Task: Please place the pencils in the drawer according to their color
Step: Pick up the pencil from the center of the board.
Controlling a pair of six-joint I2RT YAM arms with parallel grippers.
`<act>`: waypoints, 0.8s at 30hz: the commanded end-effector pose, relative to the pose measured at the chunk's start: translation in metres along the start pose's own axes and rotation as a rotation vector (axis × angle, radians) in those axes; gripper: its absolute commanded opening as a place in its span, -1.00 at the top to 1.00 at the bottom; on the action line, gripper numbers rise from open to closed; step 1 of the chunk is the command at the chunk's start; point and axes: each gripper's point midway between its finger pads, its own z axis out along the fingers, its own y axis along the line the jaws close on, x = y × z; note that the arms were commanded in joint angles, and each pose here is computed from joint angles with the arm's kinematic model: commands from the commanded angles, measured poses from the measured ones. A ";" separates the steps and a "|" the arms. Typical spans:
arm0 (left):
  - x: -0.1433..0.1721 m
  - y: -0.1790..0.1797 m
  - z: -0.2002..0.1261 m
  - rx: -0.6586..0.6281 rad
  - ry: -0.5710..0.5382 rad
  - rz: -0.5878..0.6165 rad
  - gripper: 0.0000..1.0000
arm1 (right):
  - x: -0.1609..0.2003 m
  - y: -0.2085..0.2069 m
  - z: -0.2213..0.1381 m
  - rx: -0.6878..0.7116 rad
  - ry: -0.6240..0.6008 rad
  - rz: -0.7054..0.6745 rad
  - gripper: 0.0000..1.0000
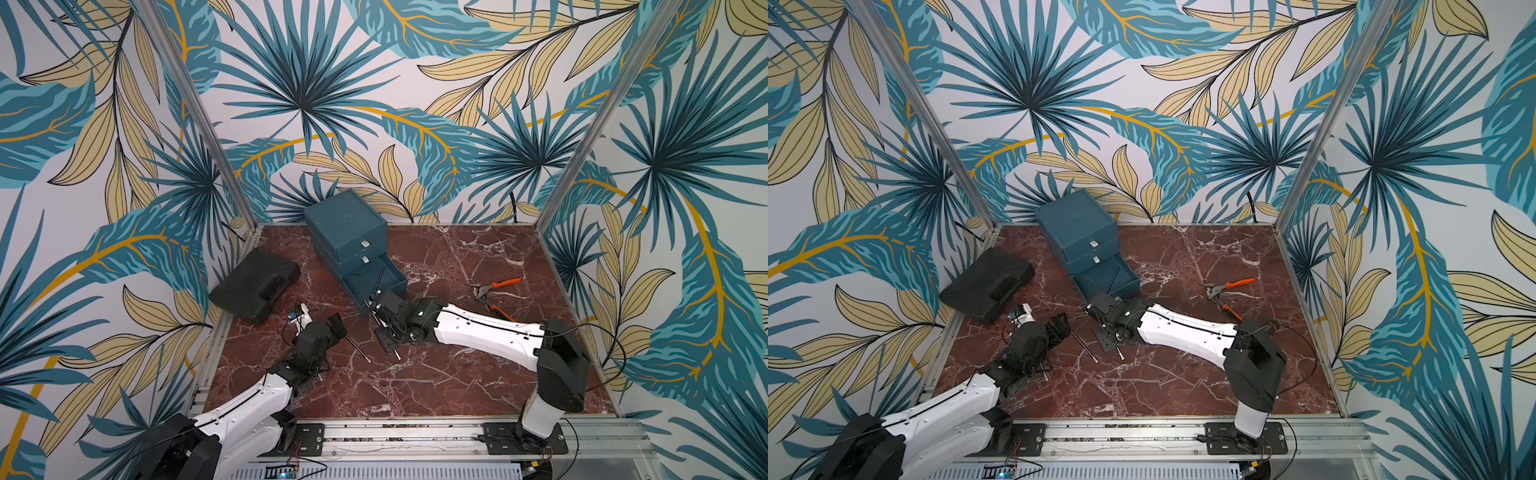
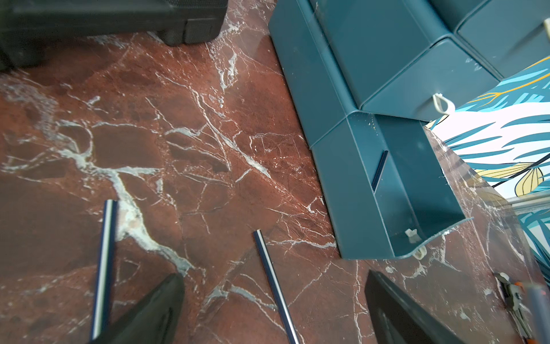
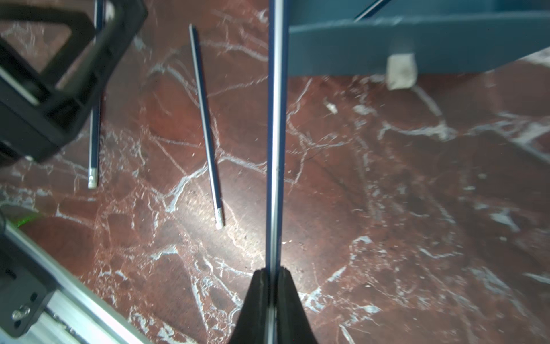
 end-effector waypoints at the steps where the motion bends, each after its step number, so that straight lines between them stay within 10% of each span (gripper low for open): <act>1: -0.004 -0.001 0.002 0.006 -0.022 -0.004 -1.00 | -0.018 -0.013 -0.017 0.083 -0.080 0.058 1.00; 24: 0.002 -0.003 0.007 0.011 0.001 0.006 -1.00 | -0.121 -0.032 -0.026 0.011 -0.396 0.450 1.00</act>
